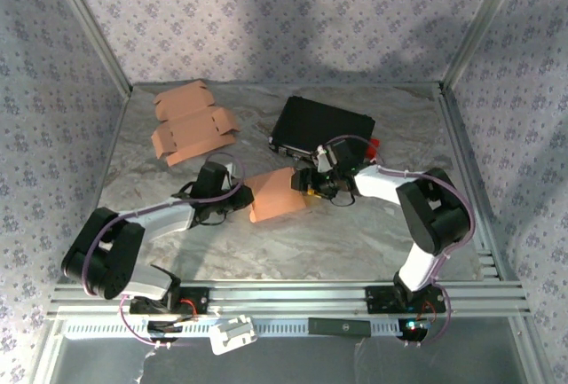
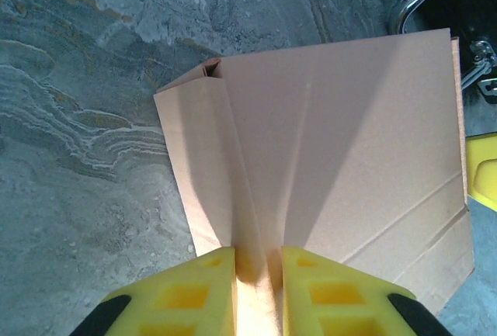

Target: Fold the paper box

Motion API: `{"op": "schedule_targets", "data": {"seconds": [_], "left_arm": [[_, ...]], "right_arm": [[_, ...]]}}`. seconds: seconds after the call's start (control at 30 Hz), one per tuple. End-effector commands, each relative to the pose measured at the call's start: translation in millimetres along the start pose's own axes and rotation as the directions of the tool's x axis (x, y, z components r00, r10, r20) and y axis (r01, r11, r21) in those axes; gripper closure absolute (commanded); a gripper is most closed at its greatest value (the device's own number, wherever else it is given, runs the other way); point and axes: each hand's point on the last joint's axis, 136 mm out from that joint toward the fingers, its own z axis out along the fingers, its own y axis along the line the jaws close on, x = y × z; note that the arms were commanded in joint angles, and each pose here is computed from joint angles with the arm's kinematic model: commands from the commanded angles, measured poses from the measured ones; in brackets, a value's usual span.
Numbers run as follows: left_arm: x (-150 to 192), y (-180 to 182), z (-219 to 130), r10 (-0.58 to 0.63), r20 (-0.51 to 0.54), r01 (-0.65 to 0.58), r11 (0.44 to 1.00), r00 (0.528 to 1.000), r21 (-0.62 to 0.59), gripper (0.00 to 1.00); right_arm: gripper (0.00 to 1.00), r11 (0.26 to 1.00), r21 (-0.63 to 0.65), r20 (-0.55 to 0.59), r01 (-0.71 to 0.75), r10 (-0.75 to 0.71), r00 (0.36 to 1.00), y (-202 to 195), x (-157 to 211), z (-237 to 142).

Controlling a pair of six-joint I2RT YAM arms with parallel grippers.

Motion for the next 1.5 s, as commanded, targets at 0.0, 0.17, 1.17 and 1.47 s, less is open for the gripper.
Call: {"op": "schedule_targets", "data": {"seconds": [0.0,0.17,1.17,1.47], "left_arm": [[12.0,20.8,-2.8,0.004,-0.022,-0.005,0.999,1.000,-0.049,0.83],[15.7,31.7,-5.2,-0.010,-0.025,0.009,0.998,1.000,-0.058,0.85],[21.3,58.7,-7.8,-0.055,-0.010,0.054,0.994,0.998,-0.095,0.90],[10.9,51.5,-20.0,-0.047,0.011,0.048,0.995,0.999,-0.084,0.92]], "right_arm": [[0.27,0.994,-0.094,-0.007,0.060,-0.061,0.998,16.1,-6.1,0.9],[0.24,0.977,-0.201,-0.034,0.068,-0.077,0.996,30.0,-1.3,3.9],[0.35,0.928,-0.371,-0.043,-0.011,-0.006,0.999,56.0,10.0,27.3],[0.38,0.912,-0.405,-0.039,-0.071,0.060,0.997,59.0,13.2,38.1]]}}
